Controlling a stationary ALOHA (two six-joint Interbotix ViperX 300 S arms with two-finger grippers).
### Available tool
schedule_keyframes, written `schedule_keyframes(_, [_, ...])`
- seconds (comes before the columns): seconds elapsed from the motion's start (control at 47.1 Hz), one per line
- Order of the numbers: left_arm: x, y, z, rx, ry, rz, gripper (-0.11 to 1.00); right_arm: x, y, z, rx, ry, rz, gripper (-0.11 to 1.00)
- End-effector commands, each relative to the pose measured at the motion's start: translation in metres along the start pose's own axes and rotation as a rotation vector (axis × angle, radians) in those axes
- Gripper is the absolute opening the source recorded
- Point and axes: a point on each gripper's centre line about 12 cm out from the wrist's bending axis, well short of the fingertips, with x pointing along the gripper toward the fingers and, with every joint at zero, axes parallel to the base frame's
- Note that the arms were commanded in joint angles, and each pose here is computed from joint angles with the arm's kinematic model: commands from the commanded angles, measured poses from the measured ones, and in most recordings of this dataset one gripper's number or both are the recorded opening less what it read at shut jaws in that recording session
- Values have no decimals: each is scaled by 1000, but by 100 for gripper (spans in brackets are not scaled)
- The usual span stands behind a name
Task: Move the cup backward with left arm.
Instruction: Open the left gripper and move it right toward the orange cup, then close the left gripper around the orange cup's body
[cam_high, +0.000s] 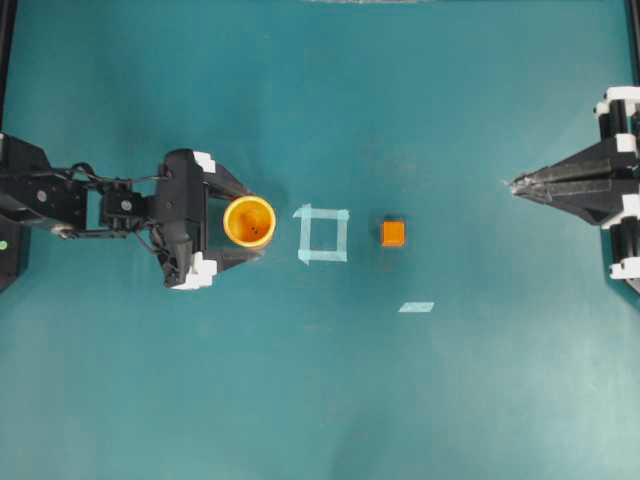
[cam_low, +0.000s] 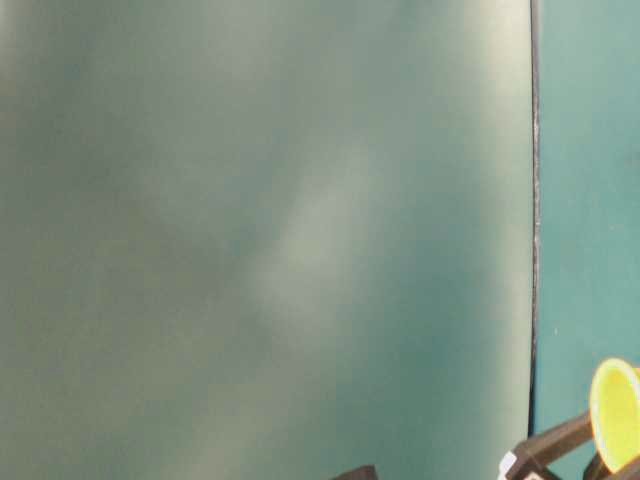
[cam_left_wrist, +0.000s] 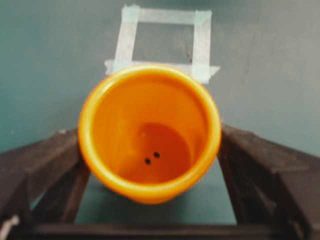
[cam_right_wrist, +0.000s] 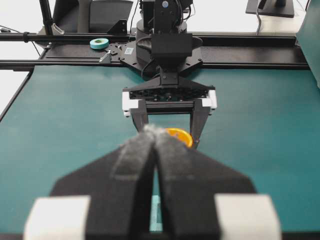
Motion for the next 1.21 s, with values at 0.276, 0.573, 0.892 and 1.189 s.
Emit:
schedule_keyframes(0.276, [5,-3,11,15,-42,-12,69,3,0,13,2,-34,2,0])
schedule_keyframes(0.573, [5,-6,15,17,-68,-19,63,3,0,13,2,-31,2,0])
schedule_keyframes(0.892, [5,-2,19,12,-103,-8,63,4,0,13,2,-31,2,0])
schedule_keyframes(1.189, [5,10,24,0,-145,27,63,4,0,13,2,-31,2,0])
